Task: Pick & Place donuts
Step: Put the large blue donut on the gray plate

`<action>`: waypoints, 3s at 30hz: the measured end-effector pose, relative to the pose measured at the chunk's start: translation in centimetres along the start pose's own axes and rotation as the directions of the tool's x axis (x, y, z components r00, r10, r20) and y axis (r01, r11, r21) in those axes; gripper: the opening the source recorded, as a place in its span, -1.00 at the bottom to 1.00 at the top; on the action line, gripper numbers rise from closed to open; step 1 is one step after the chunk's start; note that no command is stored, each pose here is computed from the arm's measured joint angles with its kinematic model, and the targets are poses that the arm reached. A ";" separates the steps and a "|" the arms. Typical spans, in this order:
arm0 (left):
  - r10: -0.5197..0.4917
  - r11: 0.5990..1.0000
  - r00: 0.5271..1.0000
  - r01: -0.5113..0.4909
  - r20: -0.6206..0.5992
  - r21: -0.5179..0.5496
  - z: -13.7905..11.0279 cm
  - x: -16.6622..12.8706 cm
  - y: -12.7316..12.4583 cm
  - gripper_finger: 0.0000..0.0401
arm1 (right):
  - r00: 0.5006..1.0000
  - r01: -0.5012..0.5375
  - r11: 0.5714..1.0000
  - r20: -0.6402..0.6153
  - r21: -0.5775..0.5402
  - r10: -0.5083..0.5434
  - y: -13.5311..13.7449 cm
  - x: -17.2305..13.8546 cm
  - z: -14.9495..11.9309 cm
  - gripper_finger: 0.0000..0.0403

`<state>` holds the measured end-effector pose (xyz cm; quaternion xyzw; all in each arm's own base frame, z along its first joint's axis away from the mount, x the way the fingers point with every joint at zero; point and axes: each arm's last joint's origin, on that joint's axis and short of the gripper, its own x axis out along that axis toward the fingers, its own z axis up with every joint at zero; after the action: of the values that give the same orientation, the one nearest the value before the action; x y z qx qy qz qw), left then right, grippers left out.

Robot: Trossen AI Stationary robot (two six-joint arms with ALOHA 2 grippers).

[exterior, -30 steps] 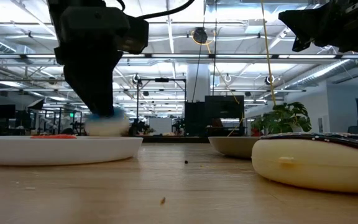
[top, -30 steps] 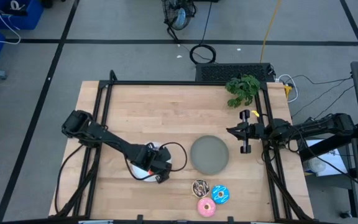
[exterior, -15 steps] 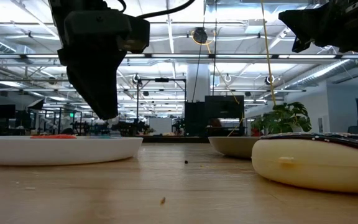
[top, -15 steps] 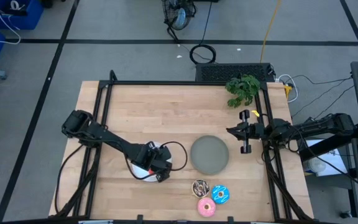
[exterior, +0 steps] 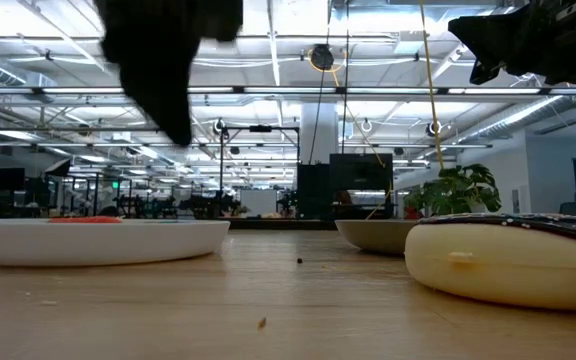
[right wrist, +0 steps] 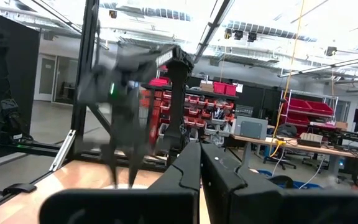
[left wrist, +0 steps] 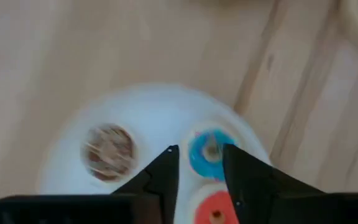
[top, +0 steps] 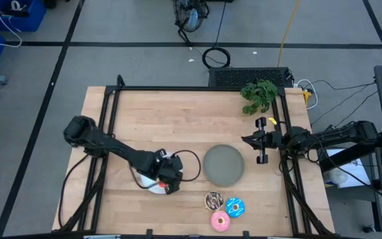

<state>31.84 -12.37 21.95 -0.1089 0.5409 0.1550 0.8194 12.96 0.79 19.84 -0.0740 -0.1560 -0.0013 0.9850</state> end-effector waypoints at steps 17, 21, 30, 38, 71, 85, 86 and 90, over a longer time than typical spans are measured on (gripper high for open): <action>0.164 0.981 0.782 -0.191 0.602 -0.021 -5.5 -15.4 11.6 -0.97 | 1.000 0.000 0.995 -0.016 0.104 0.002 0.0 0.0 -0.2 -1.00; 0.048 0.997 0.669 -0.074 0.741 0.003 -6.6 -14.1 13.4 -0.98 | 0.998 -0.004 0.995 -0.065 0.100 0.010 0.1 0.0 -0.6 -1.00; -0.209 0.935 0.518 -0.142 0.830 0.325 -7.6 -11.2 16.0 -0.96 | 0.997 0.003 0.992 -0.076 0.126 0.006 0.1 0.0 -0.7 -1.00; -0.243 0.950 0.490 -0.053 0.837 0.307 -11.1 -8.1 18.9 -0.98 | 0.996 -0.003 0.991 -0.085 0.132 0.014 0.2 0.0 -0.8 -1.00; -0.326 0.877 0.443 -0.188 0.835 0.442 -15.0 -2.0 18.0 -0.99 | 0.997 -0.002 0.992 -0.077 0.127 0.012 0.1 0.0 -0.7 -1.00; -0.373 0.865 0.387 -0.183 0.843 0.467 -16.4 -2.3 18.7 -0.98 | 0.997 -0.001 0.992 -0.075 0.127 0.011 0.1 0.0 -0.7 -1.00; -0.370 0.866 0.390 -0.183 0.843 0.465 -16.4 -2.3 18.8 -0.96 | 0.997 -0.002 0.992 -0.076 0.127 0.012 0.1 0.0 -0.7 -1.00; -0.321 0.882 0.413 -0.198 0.852 0.428 -16.4 -2.1 18.9 -0.90 | 0.997 -0.001 0.990 -0.078 0.140 0.012 0.1 0.0 -0.8 -1.00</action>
<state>10.00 -0.77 17.28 0.1723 0.0261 0.0225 0.9844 13.18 0.83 19.11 -0.0049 -0.1168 0.0099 0.9931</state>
